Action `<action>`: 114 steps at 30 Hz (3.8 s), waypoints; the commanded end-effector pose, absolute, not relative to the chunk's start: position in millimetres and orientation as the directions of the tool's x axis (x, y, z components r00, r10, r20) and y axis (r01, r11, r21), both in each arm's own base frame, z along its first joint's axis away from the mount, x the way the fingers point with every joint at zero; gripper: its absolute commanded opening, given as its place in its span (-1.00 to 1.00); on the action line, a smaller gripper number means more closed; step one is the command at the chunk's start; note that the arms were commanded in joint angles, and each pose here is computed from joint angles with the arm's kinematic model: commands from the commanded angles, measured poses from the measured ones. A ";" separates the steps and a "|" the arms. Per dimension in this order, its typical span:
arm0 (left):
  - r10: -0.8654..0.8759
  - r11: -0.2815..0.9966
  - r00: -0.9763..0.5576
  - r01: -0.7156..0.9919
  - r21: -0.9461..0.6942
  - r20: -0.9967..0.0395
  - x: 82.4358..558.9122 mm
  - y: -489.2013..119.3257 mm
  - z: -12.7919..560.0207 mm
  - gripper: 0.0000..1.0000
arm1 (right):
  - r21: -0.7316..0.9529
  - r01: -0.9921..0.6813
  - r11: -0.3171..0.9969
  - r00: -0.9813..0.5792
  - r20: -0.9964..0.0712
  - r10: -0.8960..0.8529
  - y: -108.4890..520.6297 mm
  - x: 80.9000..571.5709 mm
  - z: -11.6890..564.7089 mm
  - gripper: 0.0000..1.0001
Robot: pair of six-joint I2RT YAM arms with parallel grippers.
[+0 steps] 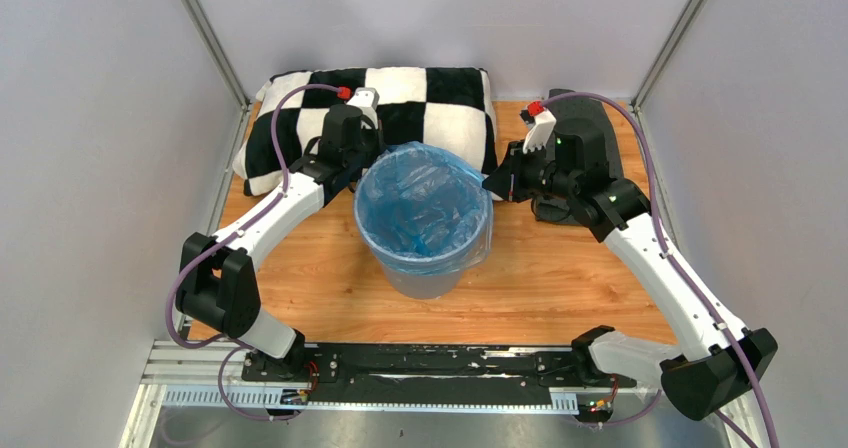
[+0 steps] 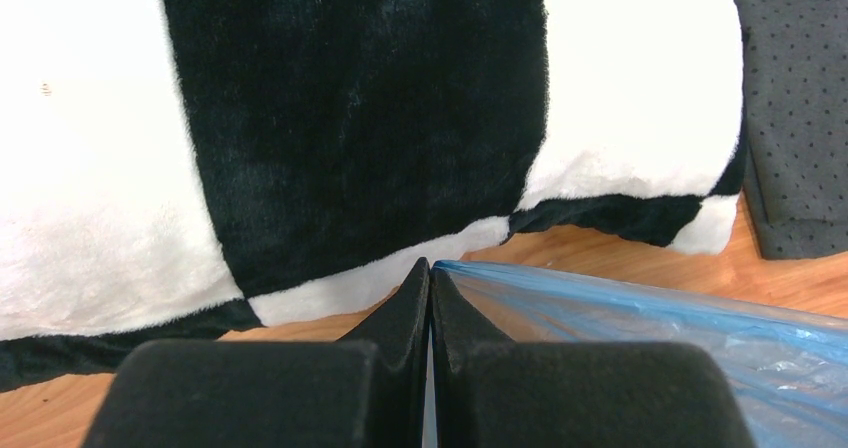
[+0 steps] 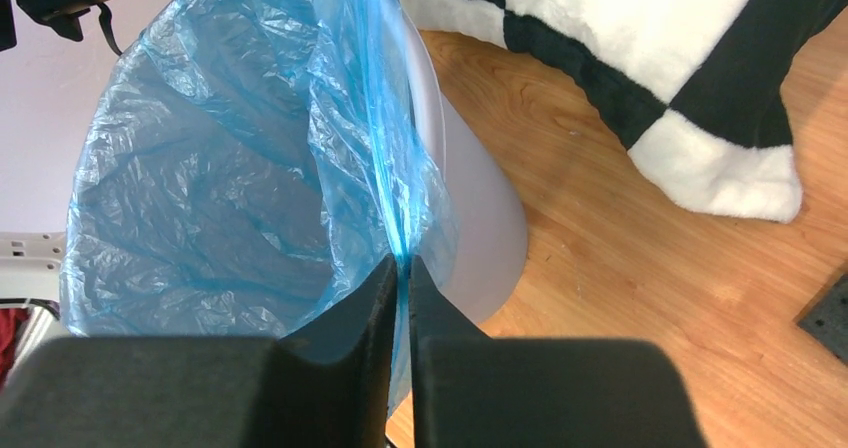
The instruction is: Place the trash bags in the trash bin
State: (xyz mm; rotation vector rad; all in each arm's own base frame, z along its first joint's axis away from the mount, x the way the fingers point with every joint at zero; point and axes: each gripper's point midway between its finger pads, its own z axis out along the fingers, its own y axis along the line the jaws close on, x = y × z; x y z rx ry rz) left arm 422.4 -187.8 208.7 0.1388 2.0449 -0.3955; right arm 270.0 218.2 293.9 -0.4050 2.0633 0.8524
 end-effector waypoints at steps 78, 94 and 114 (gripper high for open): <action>-0.319 0.935 -0.573 -0.061 -0.349 -0.755 318.4 -138.5 90.9 -1.00 | 0.264 -0.300 0.917 -0.691 -0.723 -0.018 192.9 330.2 161.1 -1.00; -0.266 0.957 -0.556 -0.053 -0.286 -0.787 326.1 -131.8 80.4 -1.00 | 0.212 -0.266 0.940 -0.722 -0.690 -0.049 179.6 324.2 142.4 -0.92; -0.271 0.947 -0.548 -0.002 -0.323 -0.791 326.0 -141.4 94.8 -1.00 | 0.591 -0.200 0.781 -0.673 -0.662 0.329 161.3 220.6 200.3 0.12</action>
